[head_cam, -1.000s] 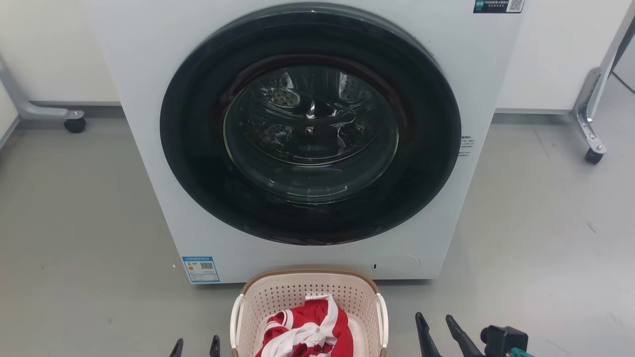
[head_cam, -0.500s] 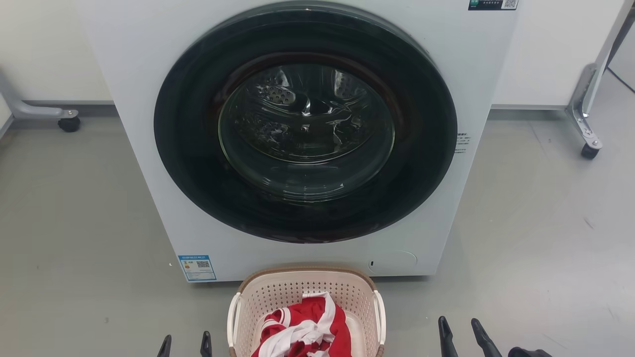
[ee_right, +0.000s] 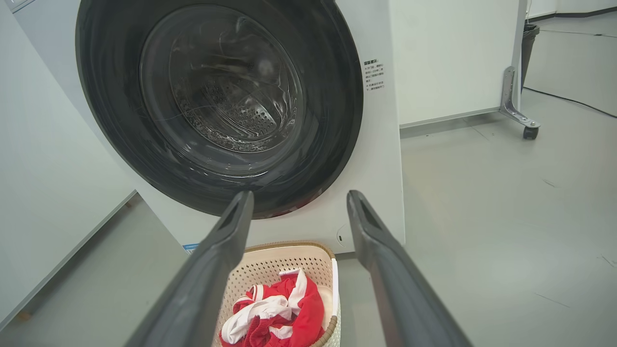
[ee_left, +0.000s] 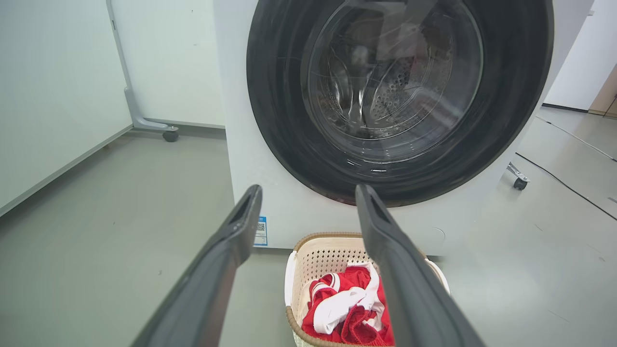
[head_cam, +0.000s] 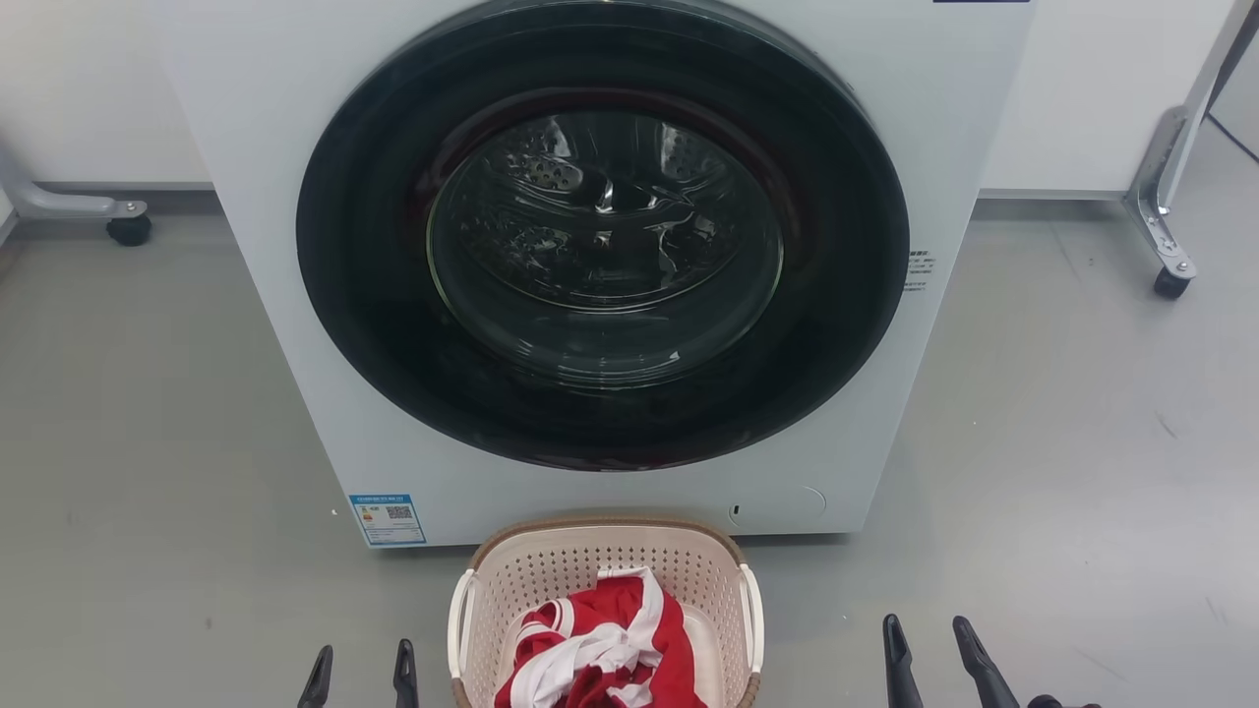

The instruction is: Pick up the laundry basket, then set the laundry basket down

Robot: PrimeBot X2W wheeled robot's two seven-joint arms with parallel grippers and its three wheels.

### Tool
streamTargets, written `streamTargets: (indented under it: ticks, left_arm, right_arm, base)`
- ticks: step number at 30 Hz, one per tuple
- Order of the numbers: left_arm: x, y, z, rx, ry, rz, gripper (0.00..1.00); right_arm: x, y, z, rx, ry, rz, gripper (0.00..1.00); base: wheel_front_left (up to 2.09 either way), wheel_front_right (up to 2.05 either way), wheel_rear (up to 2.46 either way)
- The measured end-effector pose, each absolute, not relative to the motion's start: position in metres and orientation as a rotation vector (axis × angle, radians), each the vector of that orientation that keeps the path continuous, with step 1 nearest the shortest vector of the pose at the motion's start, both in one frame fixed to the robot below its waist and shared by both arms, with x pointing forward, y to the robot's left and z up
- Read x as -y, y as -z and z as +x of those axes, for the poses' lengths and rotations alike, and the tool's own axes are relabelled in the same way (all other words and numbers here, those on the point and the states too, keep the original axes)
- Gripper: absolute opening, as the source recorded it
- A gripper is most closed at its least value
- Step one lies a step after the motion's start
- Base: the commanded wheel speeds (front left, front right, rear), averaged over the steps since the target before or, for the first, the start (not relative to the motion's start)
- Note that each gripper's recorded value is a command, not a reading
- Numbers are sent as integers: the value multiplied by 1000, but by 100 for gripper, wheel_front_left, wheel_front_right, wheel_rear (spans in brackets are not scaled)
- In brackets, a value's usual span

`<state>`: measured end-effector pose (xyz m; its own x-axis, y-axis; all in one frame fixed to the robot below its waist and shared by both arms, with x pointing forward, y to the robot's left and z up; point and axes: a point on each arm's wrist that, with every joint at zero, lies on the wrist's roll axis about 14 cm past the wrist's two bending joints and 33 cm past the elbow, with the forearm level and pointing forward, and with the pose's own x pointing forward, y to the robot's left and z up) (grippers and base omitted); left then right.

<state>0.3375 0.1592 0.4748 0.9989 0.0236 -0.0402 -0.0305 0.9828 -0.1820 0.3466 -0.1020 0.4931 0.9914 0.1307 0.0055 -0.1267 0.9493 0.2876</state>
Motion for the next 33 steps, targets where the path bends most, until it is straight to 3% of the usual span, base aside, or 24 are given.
streamTargets:
  ticks: [15,16,33]
  left_arm:
    - [-155,-479,340,-21,-15,-149,100]
    - [-156,-479,340,-21,-15,-148,0]
    - [-163,-448,331,-145,-55,-269,0]
  right_arm:
    - [105,-503,348,27,-118,267,100]
    - [105,-504,348,29,-119,262,0]
    - [120,-470,342,-103,-58,370,0]
  base:
    - [0,0,0]
    - [0,0,0]
    - [0,0,0]
